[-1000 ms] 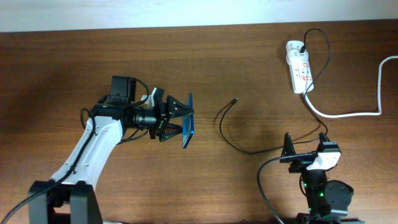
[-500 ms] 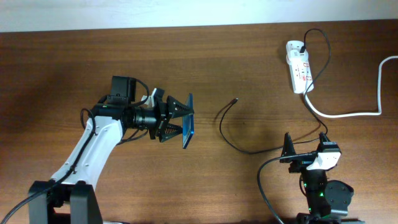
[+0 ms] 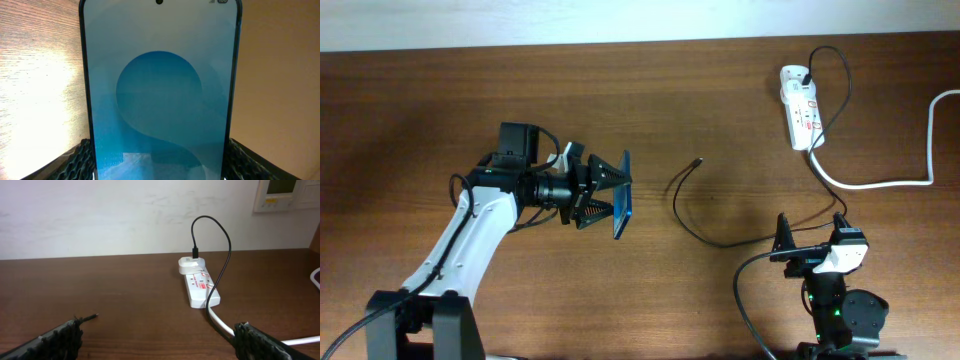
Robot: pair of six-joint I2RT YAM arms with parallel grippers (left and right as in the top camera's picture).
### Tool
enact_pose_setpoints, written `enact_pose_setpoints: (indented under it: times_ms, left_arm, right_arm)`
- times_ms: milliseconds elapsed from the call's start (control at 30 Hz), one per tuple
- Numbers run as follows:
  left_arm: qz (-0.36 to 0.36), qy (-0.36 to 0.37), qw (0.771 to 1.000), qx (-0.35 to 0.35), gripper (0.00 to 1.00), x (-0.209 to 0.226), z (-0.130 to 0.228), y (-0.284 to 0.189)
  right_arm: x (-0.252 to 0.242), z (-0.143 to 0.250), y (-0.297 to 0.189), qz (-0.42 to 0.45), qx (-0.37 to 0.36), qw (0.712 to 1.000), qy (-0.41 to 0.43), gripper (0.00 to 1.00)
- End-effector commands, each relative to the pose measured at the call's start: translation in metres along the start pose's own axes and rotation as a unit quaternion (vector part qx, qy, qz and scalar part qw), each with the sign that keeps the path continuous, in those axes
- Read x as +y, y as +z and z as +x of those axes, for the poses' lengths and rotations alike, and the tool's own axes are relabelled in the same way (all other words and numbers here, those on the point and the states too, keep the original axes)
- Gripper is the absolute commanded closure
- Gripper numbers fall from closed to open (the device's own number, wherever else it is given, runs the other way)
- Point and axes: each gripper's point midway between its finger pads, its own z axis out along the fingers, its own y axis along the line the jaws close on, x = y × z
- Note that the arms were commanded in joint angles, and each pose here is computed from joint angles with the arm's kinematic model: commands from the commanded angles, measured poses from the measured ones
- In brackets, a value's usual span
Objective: Plug charger to phone and switch on socket
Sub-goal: 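Lift the phone with the left gripper and tilt it upright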
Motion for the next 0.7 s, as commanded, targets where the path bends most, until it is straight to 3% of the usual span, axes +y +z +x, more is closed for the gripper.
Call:
enact_pose_setpoints:
  times_ms: [0,667]
  left_arm:
    - [0.023,0.019,1.0,0.01,0.58,-0.0163,0.0015,-0.0038]
    - [0.021,0.014,1.0,0.012,0.59,-0.0152,0.0027,-0.0038]
  right_arm:
    - [0.0001,0.0025,0.0,0.001,0.002,1.0,0.002,0.02]
    - [0.0,0.0025,0.0,0.001,0.002,1.0,0.002,0.02]
